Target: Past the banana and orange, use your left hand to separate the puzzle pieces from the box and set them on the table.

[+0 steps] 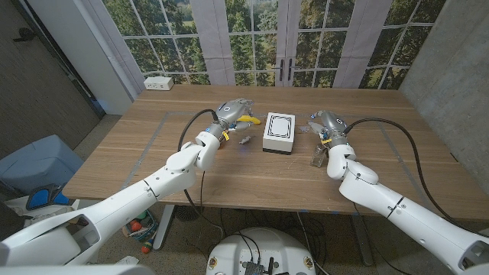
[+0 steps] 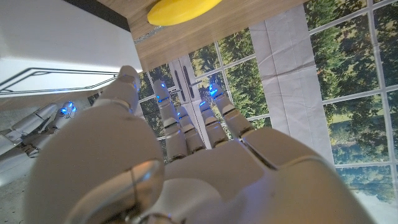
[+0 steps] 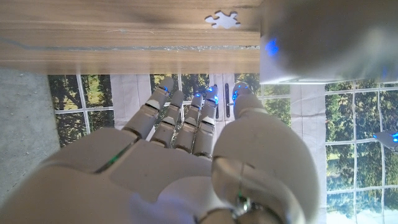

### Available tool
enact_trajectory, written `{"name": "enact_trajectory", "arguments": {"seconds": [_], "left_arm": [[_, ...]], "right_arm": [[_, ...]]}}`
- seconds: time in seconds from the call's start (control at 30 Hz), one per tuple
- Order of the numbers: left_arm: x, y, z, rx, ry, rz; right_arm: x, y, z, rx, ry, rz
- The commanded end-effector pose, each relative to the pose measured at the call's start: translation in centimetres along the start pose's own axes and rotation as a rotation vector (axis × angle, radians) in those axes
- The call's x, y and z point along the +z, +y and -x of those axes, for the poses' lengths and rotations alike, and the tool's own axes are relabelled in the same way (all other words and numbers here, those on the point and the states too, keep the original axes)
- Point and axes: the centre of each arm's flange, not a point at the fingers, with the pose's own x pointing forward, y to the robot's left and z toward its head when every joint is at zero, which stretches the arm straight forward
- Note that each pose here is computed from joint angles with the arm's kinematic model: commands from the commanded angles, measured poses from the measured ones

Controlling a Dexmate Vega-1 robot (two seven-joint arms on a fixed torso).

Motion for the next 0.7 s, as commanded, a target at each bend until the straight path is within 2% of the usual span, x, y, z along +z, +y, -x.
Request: {"name": "enact_trajectory", "arguments": {"seconds": [0.03, 0.13, 0.23, 0.43, 0.53, 0.7], "left_arm": [[-0.2, 0.5, 0.4, 0.051, 0.003, 0.039], [-0.4, 0.7, 0.5, 0.071, 0.013, 0.064], [-0.4, 0.7, 0.9, 0.133, 0.029, 0.061], [-0.8, 0.7, 1.3, 0.166, 0.054, 0.122], [-1.0, 0.5, 1.7, 0.223, 0.061, 0.165], [-1.5, 0.5, 1.9, 0.191, 0.062, 0.218]], "right_arm": [[-0.4, -0.6, 0.1, -0.013, -0.05, -0.125], [-0.5, -0.7, 0.0, -0.006, -0.061, -0.158], [-0.6, -0.8, 0.0, -0.013, -0.07, -0.173], [-0.9, -1.0, 0.0, -0.01, -0.097, -0.242], [-1.1, -1.2, 0.0, -0.02, -0.115, -0.268], [-1.4, -1.5, 0.0, -0.032, -0.145, -0.328]]}}
